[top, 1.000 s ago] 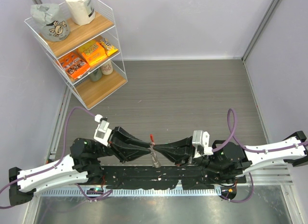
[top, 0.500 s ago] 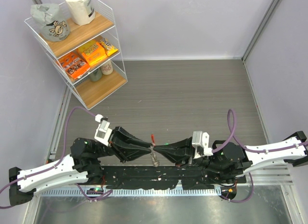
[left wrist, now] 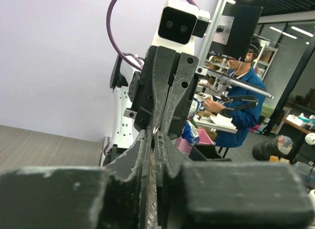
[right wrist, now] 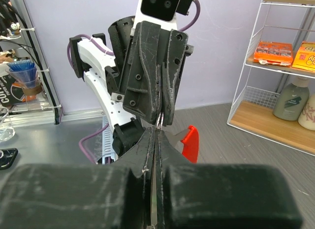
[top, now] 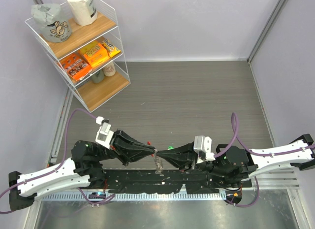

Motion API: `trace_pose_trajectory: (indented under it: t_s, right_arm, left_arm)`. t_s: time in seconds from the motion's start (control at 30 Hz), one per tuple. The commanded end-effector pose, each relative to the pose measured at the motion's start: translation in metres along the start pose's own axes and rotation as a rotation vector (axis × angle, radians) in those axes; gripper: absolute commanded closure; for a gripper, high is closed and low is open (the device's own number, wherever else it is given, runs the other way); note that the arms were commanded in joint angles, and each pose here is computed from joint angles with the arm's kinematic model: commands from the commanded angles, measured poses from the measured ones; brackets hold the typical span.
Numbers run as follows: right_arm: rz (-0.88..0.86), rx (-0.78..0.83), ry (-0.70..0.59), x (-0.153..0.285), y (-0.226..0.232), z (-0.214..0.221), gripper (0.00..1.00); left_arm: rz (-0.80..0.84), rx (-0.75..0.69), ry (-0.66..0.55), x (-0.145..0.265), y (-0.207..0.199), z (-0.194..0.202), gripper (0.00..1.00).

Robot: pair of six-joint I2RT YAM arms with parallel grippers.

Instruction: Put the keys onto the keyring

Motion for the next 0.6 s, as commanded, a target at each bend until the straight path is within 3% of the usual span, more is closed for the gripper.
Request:
trace_pose_trajectory:
  t_s: [0.0,0.3,0.57]
  right_arm:
    - [0.014,-0.027,-0.072,0.0002,-0.0022,-0.0171,0.94]
    - [0.038,-0.016,-0.072,0.0005,-0.0054,-0.0172,0.95]
    - [0.028,0.011,0.045,0.0057,-0.0090,-0.0195,0.95]
  left_arm:
    - [0.043,-0.041,-0.048,-0.0073,-0.0109,-0.0179,0.97]
    - [0.103,-0.037,0.005,-0.0109,-0.0168,-0.0148,1.00]
    - [0.066,-0.048,0.092,-0.0124,-0.0166,-0.0145,1.00]
Point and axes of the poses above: each gripper's point midway between its finger pads, its own x axis back along the fingers, its own y axis along the line the jaws close on, z = x × y, the point moved 7 cm from there along x, back along the fingers, and after that the axes turned 7 degrees about x, right-handed, at the moved point
